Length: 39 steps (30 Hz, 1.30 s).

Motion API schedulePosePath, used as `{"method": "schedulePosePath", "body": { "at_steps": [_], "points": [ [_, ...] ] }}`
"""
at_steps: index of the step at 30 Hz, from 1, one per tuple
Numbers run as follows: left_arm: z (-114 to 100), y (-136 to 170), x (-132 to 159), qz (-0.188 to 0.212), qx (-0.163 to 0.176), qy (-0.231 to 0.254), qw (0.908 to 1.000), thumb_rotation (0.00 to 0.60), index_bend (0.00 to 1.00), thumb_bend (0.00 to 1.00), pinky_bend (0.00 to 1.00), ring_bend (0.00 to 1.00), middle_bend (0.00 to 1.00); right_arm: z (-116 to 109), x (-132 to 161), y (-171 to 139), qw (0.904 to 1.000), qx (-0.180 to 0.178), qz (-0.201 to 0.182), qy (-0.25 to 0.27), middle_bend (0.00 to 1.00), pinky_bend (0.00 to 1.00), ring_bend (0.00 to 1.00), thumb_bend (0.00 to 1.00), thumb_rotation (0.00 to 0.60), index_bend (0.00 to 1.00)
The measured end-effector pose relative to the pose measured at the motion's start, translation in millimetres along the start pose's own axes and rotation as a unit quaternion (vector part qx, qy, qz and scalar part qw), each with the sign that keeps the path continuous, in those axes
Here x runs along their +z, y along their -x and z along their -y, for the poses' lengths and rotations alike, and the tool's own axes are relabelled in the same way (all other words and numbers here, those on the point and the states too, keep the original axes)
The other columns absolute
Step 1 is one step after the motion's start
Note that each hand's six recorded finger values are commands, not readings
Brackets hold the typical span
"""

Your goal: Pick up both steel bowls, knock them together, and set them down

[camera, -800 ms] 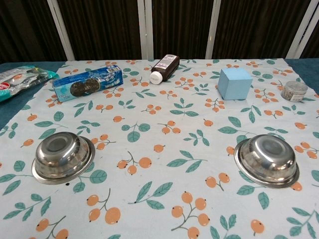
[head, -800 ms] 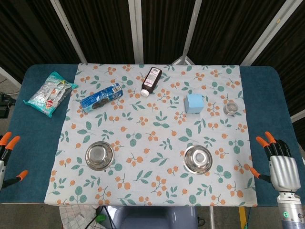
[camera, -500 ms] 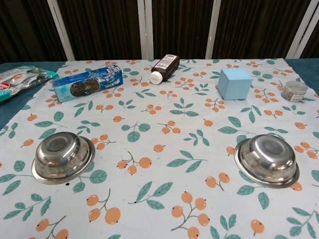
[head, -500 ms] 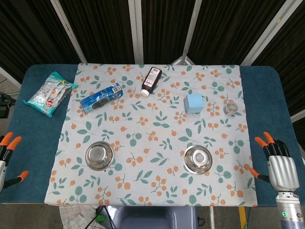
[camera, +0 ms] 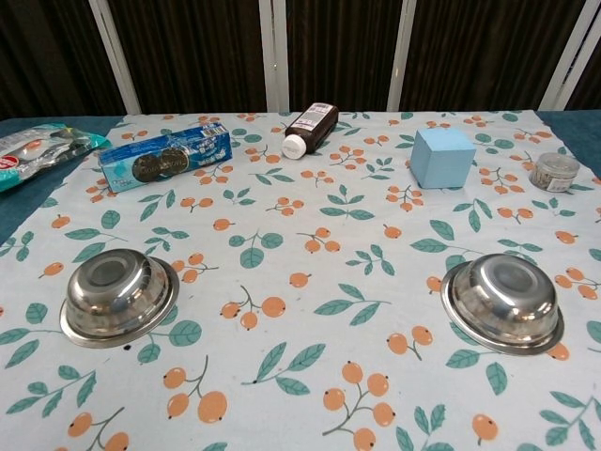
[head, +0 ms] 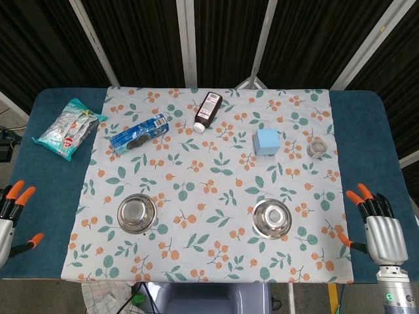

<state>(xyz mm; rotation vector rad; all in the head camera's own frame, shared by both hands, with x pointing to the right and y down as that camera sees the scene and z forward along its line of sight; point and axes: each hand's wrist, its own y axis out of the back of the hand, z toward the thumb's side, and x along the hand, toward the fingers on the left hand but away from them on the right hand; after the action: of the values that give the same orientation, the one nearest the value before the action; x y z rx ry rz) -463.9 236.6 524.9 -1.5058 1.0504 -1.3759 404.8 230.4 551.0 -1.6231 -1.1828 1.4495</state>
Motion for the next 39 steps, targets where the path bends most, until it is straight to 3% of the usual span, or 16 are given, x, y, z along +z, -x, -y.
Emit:
{"method": "schedulePosePath", "body": {
  "at_steps": [10,16,24,32,39],
  "points": [
    [0,0,-3,-0.006,0.001,0.001,1.0,0.6,0.13,0.11,0.06,0.0,0.0,17,29,-10,0.9961,0.058,-0.028,0.061,0.08,0.09,0.15,0.09,0.6,0.21],
    [0,-2,-6,-0.013,-0.001,0.005,0.9999,0.6,0.13,0.11,0.06,0.0,0.0,30,53,-6,0.9949,0.074,-0.053,0.042,0.08,0.09,0.15,0.09,0.6,0.21],
    [0,-2,-8,-0.017,-0.004,0.007,0.9998,0.6,0.13,0.11,0.06,0.0,0.0,67,98,10,0.9891,0.12,-0.082,0.023,0.08,0.09,0.15,0.09,0.6,0.21],
    [1,-2,-8,-0.019,-0.008,0.006,0.9998,0.6,0.13,0.11,0.06,0.0,0.0,90,124,29,0.9852,0.146,-0.089,0.01,0.05,0.09,0.16,0.09,0.6,0.17],
    [1,-2,-10,-0.023,-0.009,0.006,0.9997,0.6,0.13,0.11,0.06,0.0,0.0,98,135,39,0.9851,0.148,-0.088,0.003,0.05,0.09,0.16,0.09,0.6,0.16]
  ]
}}
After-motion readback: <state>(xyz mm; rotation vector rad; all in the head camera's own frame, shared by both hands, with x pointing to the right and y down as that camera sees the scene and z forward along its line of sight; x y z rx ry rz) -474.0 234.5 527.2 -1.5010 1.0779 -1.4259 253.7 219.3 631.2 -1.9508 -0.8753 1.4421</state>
